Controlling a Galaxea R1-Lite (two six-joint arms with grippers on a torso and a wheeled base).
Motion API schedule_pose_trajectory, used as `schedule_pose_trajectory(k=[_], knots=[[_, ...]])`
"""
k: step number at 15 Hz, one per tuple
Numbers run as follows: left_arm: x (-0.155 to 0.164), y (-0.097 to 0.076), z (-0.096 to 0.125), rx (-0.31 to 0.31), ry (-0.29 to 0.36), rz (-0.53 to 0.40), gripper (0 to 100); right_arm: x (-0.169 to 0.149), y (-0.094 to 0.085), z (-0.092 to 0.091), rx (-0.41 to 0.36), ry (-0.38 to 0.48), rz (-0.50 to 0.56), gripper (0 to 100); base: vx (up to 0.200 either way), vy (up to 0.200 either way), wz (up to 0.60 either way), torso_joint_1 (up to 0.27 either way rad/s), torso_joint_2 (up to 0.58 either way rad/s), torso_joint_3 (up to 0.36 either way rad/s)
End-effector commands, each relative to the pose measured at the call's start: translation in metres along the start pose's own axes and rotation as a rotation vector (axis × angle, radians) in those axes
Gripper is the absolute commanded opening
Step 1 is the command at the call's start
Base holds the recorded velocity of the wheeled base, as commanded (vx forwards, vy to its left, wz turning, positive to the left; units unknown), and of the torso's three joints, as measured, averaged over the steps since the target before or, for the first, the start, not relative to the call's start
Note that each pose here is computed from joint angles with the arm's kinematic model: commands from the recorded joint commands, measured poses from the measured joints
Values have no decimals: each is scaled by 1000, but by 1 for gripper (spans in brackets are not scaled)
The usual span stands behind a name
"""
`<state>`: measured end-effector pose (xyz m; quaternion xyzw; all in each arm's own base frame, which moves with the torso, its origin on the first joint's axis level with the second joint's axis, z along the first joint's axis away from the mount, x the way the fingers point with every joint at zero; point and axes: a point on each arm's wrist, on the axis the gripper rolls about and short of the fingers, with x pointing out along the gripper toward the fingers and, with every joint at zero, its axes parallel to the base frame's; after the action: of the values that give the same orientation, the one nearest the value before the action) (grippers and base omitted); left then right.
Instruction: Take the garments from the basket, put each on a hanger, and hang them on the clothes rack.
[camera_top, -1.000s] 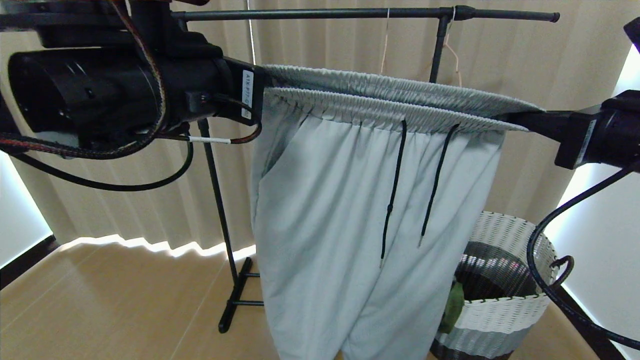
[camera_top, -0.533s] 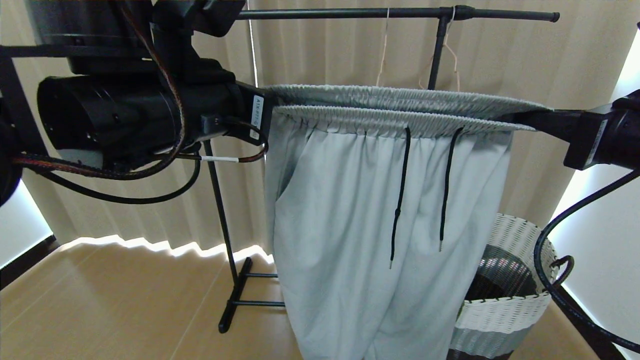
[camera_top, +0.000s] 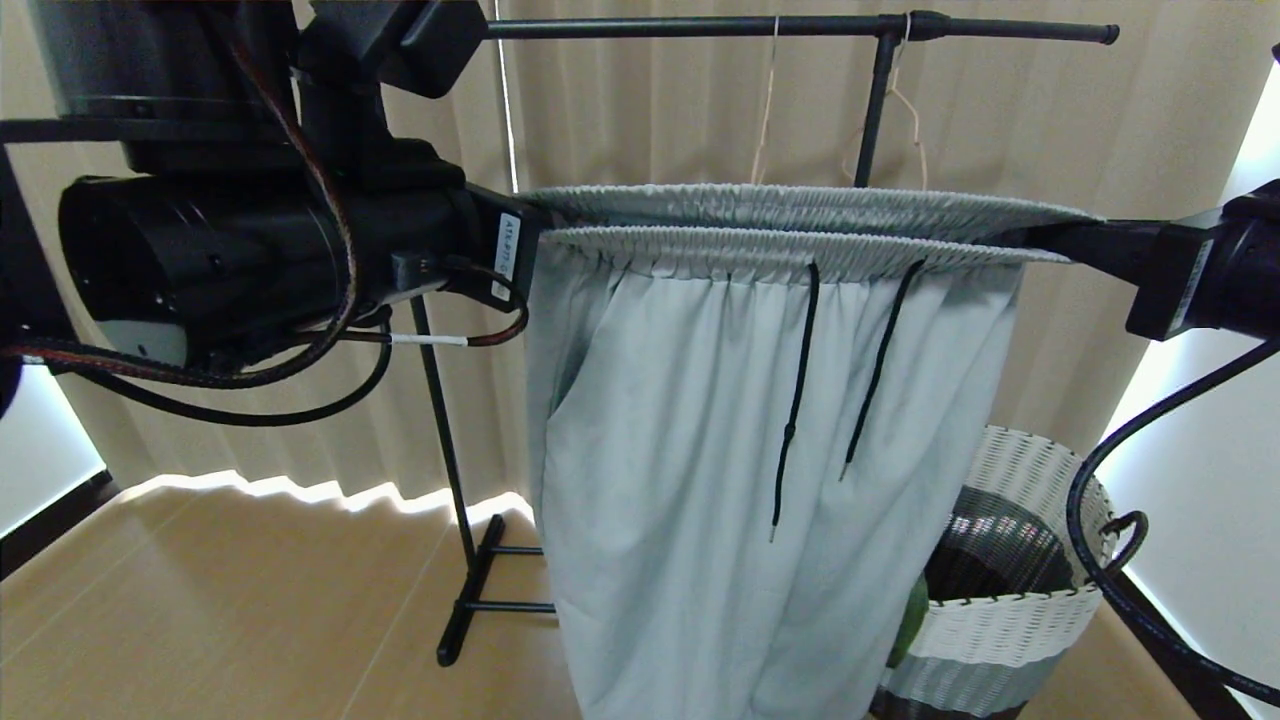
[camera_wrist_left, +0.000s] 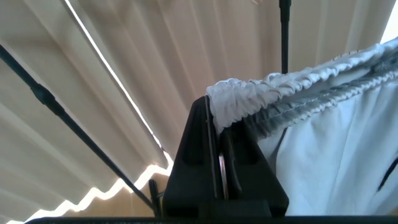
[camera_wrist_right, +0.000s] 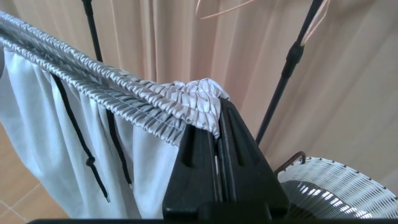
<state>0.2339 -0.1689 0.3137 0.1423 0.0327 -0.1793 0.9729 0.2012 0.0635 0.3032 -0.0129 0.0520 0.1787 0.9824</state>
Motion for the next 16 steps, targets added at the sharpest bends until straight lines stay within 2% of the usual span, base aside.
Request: schedule_pose_trajectory(k=[1,16], knots=[[-6,1,1,0,-7,0,0,1,0,-1,-1,3,1,0,0,0,0,0,0,0],[-7,1,1,2,-7,-5,0,1,0,-6,-1,19,0,0,0,0,0,0,0,0]])
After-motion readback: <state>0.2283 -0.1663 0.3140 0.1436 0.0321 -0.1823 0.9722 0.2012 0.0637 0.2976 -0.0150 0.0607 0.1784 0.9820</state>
